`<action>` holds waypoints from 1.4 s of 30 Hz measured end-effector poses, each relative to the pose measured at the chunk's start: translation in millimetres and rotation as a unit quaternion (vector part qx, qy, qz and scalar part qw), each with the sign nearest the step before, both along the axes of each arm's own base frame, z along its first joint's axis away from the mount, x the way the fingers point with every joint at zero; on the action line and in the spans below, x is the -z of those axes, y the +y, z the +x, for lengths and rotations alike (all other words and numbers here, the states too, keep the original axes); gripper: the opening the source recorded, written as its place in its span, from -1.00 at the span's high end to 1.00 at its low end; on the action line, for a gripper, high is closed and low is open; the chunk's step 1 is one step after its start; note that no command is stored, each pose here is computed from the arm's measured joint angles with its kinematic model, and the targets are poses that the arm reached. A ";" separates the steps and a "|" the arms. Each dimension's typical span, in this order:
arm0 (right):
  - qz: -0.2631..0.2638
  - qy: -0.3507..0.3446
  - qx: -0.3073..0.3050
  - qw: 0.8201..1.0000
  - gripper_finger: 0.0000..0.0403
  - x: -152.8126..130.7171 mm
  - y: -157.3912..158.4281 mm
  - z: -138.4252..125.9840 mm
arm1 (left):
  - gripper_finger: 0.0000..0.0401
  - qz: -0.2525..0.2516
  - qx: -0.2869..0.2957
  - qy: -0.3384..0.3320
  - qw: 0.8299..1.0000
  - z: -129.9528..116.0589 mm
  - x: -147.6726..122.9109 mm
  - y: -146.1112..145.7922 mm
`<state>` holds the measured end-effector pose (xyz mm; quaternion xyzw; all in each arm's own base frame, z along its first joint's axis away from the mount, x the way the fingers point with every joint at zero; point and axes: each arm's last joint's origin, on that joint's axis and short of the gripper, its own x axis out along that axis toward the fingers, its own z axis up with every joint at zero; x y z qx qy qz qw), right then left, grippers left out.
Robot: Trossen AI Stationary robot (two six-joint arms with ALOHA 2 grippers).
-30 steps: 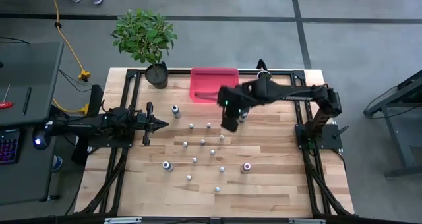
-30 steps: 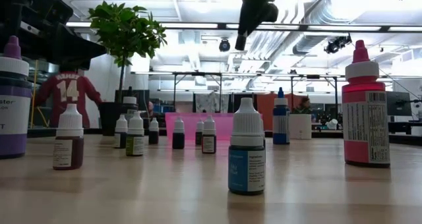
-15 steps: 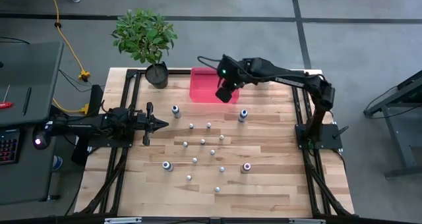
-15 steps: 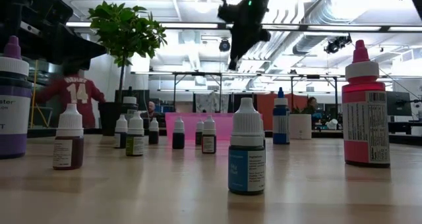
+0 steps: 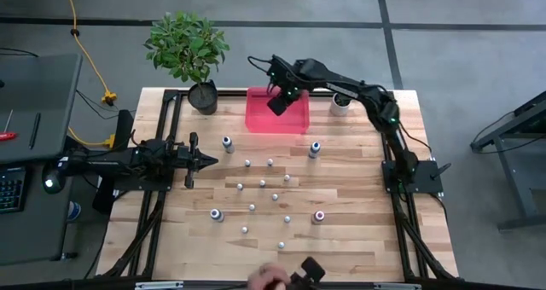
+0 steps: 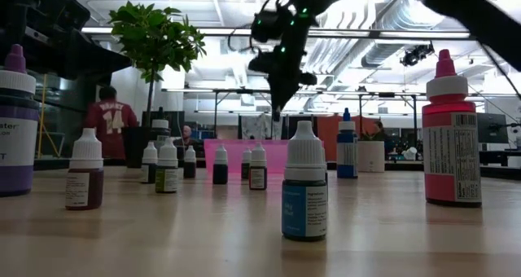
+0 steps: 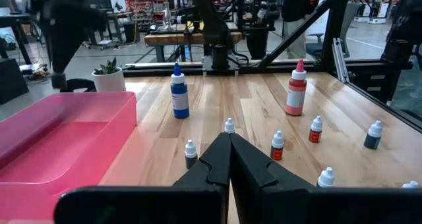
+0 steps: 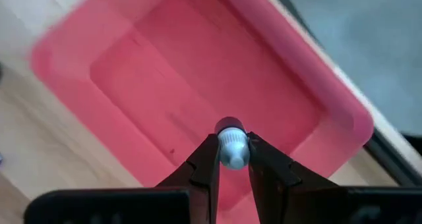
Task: Pick & Place food coloring
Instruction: Put the small black food coloring bottle into the red bin
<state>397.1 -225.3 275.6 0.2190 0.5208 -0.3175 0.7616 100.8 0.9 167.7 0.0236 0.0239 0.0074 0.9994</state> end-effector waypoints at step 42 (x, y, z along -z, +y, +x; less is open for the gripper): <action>0.063 0.031 0.108 0.992 0.70 90.4 -71.9 -27.1 | 1.00 0.000 0.000 0.000 1.000 0.0 0.0 0.0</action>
